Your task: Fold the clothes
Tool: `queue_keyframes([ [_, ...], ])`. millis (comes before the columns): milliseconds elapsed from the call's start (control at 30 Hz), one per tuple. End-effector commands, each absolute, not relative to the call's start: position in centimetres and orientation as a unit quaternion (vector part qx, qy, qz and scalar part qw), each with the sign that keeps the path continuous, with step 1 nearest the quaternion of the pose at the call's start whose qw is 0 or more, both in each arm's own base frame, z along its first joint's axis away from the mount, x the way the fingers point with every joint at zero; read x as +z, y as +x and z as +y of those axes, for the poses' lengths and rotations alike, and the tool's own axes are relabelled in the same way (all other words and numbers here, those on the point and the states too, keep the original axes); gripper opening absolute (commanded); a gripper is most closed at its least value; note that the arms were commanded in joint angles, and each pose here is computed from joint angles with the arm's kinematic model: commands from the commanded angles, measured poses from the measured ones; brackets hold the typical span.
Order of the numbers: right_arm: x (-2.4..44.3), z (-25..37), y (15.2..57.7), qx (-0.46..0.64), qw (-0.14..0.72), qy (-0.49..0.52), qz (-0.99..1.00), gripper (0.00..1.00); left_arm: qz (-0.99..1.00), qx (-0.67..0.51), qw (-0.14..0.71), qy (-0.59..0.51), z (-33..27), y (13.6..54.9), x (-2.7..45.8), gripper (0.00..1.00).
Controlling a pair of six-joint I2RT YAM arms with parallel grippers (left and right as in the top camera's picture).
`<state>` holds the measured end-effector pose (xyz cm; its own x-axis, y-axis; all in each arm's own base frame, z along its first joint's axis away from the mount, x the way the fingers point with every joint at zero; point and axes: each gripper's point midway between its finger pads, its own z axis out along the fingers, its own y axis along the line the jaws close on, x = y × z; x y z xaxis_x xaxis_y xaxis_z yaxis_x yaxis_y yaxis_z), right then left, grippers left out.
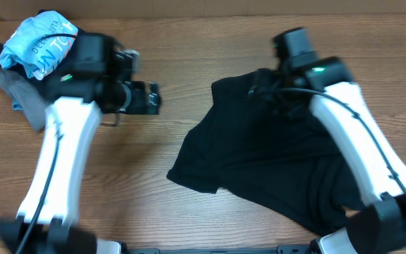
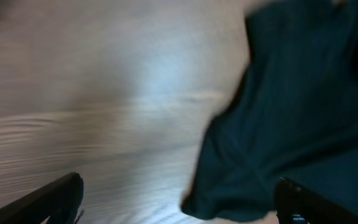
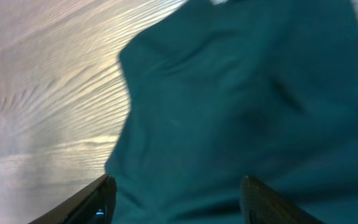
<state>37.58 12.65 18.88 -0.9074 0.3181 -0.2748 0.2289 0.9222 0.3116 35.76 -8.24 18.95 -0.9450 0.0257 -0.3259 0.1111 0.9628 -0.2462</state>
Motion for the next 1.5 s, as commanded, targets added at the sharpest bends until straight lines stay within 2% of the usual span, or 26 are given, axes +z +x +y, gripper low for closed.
queue_keyframes([
  [0, 20.5, 9.4, 37.4, 0.129, 0.174, 0.178, 0.96, 0.66, 0.974, -0.175, 0.068, 0.124, -13.3, 34.5, 13.3, 1.0],
  [167, 19.8, 7.1, 36.2, 0.111, 0.144, 0.207, 0.961, 0.65, 0.973, -0.131, -0.014, 0.187, -15.9, 33.6, 6.3, 1.0],
  [300, 19.8, 6.3, 36.3, 0.096, 0.147, 0.213, 0.961, 0.7, 0.965, -0.127, -0.021, 0.229, -17.9, 33.9, 3.0, 1.0],
  [400, 19.8, 6.1, 36.3, 0.091, 0.15, 0.216, 0.961, 0.7, 0.961, -0.11, -0.018, 0.252, -18.4, 34.4, 1.2, 0.94],
  [500, 19.7, 6.1, 36.2, 0.09, 0.148, 0.216, 0.961, 0.7, 0.963, -0.086, -0.023, 0.253, -17.8, 34.7, -0.3, 0.77],
  [567, 19.7, 5.9, 36.2, 0.084, 0.149, 0.217, 0.961, 0.7, 0.963, -0.085, -0.028, 0.253, -17.8, 34.7, -0.9, 0.59],
  [600, 19.7, 5.6, 36.2, 0.077, 0.151, 0.218, 0.961, 0.7, 0.964, -0.084, -0.032, 0.251, -17.6, 34.6, -1.2, 0.38],
  [633, 19.7, 5.5, 36.3, 0.073, 0.154, 0.22, 0.961, 0.7, 0.964, -0.08, -0.034, 0.251, -17.5, 34.7, -1.4, 0.22],
  [700, 19.7, 5.1, 36.3, 0.064, 0.157, 0.225, 0.96, 0.71, 0.966, -0.055, -0.037, 0.25, -16.5, 34.7, -1.6, 0.04],
  [867, 19.7, 4.6, 36.4, 0.061, 0.158, 0.231, 0.958, 0.71, 0.983, 0.101, -0.043, 0.15, -9.9, 35.5, -1.2, 0.04],
  [1033, 19.2, 4.0, 36.6, 0.06, 0.16, 0.239, 0.956, 0.73, 0.988, 0.123, -0.077, 0.052, -4.1, 35.0, -0.8, 0.04],
  [1167, 17.5, 3.9, 36.1, 0.053, 0.141, 0.24, 0.959, 0.75, 0.987, 0.11, -0.106, -0.041, 1.3, 34.3, -0.5, 0.04],
  [1300, 14.9, 3.8, 35.3, 0.044, 0.117, 0.241, 0.962, 0.75, 0.982, 0.048, -0.126, -0.134, 5.5, 33.2, -0.6, 0.04],
  [1367, 13.1, 3.8, 34.9, 0.043, 0.107, 0.241, 0.964, 0.71, 0.978, 0.006, -0.128, -0.166, 6.8, 32.9, -0.7, 0.04],
  [1467, 10.6, 4.4, 34.0, 0.054, 0.09, 0.225, 0.969, 0.7, 0.974, -0.067, -0.119, -0.18, 7.1, 33.0, -0.6, 0.06],
])
